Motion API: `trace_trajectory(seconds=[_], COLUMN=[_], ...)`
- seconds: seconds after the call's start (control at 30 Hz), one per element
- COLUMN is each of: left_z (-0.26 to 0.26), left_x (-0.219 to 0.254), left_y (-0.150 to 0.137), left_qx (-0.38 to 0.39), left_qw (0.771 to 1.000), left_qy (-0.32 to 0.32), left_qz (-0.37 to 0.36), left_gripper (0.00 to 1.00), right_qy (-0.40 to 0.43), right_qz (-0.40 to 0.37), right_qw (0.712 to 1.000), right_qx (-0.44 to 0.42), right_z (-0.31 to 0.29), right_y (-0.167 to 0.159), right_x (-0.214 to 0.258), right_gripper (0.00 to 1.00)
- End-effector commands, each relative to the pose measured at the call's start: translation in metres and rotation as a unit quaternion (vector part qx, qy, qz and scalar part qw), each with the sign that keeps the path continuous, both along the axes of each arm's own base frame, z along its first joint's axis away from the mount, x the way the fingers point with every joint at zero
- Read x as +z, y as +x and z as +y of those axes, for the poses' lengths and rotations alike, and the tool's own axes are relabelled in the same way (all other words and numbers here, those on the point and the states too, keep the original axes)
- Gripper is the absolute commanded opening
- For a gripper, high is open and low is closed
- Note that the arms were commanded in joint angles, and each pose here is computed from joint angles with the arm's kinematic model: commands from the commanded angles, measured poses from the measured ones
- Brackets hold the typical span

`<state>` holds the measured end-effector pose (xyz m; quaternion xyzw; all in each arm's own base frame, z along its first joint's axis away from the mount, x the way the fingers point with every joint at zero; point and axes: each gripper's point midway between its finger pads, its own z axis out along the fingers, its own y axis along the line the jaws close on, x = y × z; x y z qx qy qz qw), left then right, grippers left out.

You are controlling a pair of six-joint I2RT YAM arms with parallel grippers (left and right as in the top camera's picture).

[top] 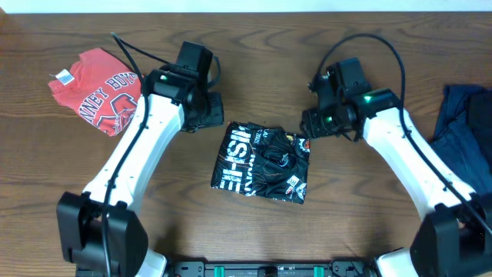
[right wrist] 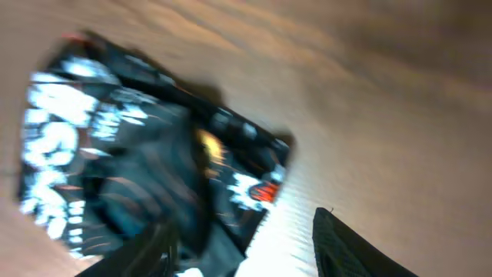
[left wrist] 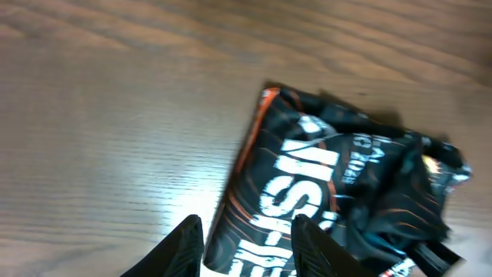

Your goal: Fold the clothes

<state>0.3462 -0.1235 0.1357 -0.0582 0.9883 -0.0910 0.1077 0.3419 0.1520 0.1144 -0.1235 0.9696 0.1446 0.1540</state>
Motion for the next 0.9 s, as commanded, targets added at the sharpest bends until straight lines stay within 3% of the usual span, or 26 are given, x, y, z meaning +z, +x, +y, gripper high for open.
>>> trace_trajectory(seconds=[0.0,0.4,0.7,0.87], left_z=[0.005,-0.001,-0.002,-0.002], left_x=[-0.021,-0.074,-0.088,-0.088], left_y=[-0.003,-0.009,-0.011,-0.011], left_qx=[-0.003,-0.006,-0.007,-0.007], left_qw=[0.999,0.994,0.992,0.992], left_qy=[0.016,0.019,0.018,0.018], left_qz=[0.028,0.108,0.128,0.127], left_gripper=[0.40,0.41,0.41,0.43], right_qy=[0.016,-0.049,-0.076,-0.081], right_qz=[0.010,0.057,0.069,0.080], right_qw=[0.998,0.987,0.985,0.984], right_qx=[0.065,0.139,0.138,0.138], right_z=[0.027,0.055,0.046,0.042], right_y=[-0.015,-0.041,-0.045,-0.051], right_x=[-0.003,-0.052,-0.059,-0.062], right_gripper=[0.55,0.56,0.55,0.41])
